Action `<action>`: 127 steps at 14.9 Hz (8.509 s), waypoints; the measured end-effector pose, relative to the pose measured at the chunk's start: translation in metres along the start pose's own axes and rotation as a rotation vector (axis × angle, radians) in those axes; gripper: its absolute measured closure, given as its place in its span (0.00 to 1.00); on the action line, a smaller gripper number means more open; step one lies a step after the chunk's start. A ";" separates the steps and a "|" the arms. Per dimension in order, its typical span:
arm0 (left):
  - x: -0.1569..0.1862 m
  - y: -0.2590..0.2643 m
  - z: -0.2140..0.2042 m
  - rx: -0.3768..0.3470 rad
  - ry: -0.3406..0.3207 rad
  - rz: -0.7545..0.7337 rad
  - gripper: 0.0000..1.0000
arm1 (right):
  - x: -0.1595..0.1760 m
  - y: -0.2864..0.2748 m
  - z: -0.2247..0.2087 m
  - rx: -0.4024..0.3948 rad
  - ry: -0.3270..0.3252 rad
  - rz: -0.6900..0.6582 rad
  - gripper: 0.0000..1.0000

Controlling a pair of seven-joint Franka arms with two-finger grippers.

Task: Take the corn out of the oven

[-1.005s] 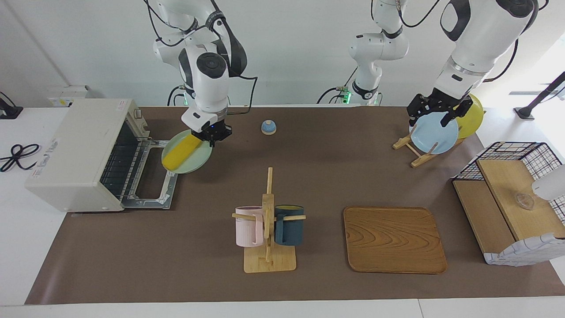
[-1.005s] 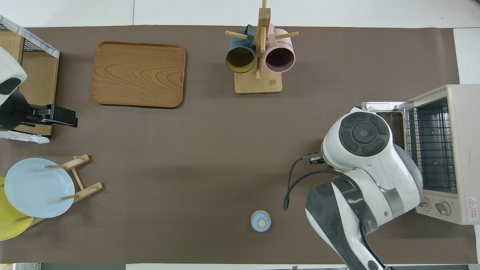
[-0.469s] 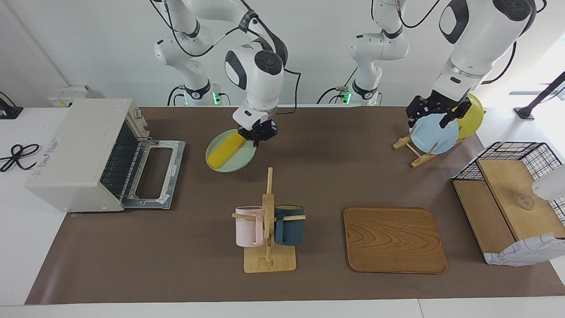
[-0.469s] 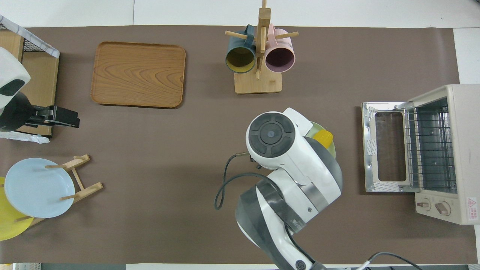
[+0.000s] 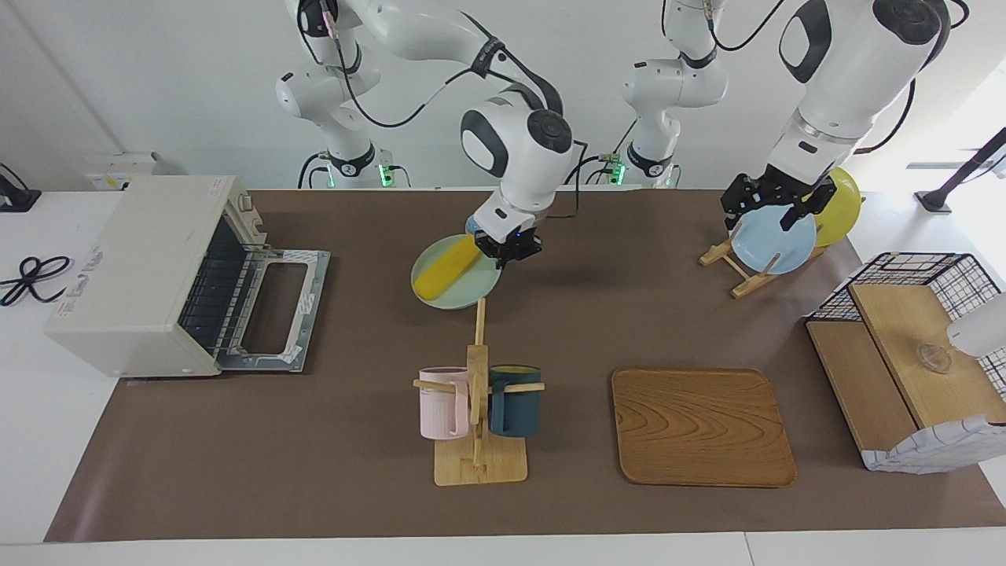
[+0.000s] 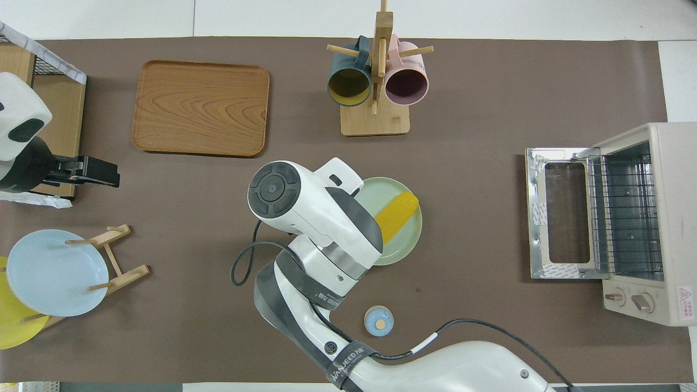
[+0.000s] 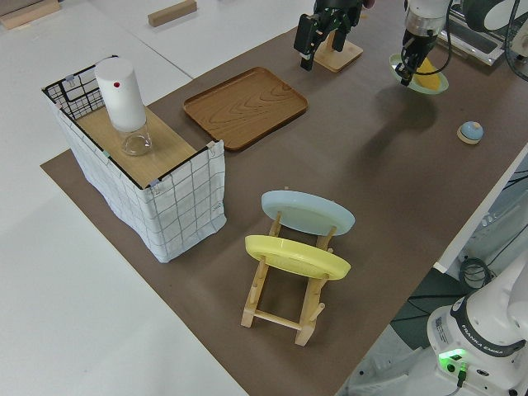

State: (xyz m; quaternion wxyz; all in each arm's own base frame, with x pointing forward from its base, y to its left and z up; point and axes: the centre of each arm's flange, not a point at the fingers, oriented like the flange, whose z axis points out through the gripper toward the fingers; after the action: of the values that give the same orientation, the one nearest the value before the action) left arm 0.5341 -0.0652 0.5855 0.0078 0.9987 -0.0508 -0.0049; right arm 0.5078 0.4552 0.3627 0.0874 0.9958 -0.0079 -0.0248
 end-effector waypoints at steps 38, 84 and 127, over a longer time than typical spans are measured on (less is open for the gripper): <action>-0.005 0.229 0.098 -0.163 0.025 0.328 0.00 | -0.024 0.378 0.099 0.074 -0.084 -0.023 0.99; -0.060 0.414 0.290 -0.146 -0.028 0.577 0.44 | -0.029 0.408 0.058 -0.176 -0.133 -0.175 0.99; 0.195 0.074 0.245 -0.133 0.092 -0.029 0.44 | 0.001 0.530 -0.170 0.193 -0.114 -0.174 0.00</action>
State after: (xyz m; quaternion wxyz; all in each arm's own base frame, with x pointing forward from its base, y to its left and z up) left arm 0.7179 -0.1623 0.3399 0.0765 0.9957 -0.0353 0.0377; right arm 0.5117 -0.0368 0.6223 -0.0117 0.9935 0.0713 -0.0879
